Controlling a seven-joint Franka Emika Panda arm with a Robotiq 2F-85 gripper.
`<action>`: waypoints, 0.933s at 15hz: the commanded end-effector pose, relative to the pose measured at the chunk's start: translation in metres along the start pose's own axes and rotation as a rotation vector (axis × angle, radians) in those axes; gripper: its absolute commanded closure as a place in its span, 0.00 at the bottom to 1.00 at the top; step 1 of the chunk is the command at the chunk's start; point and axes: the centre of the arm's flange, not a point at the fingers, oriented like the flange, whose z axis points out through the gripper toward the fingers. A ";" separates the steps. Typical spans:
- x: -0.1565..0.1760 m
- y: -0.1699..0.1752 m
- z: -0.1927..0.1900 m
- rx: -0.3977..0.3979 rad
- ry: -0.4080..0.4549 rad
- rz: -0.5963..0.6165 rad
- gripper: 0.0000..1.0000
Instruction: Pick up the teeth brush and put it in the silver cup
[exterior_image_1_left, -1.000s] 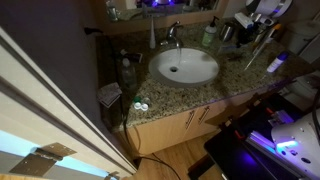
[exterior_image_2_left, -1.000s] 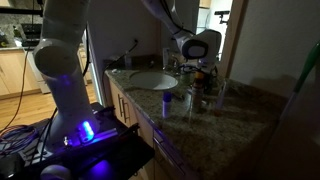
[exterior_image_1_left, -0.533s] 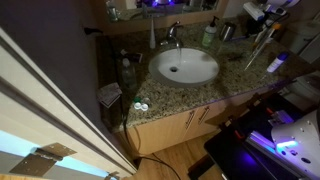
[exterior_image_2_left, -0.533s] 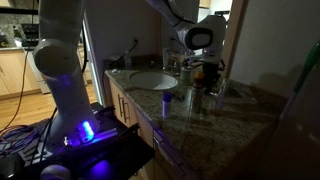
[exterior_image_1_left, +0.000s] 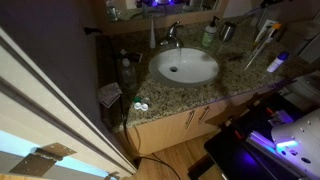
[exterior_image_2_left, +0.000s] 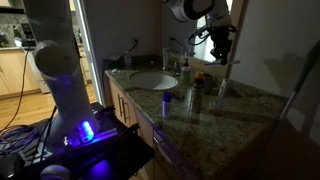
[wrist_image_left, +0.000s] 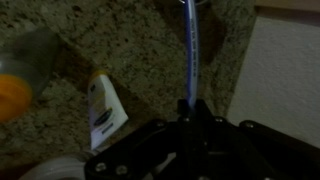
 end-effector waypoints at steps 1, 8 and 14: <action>-0.023 -0.001 -0.037 0.098 0.160 -0.098 0.97; -0.060 -0.019 -0.050 0.124 0.344 -0.322 0.97; -0.080 -0.018 -0.021 0.149 0.346 -0.340 0.97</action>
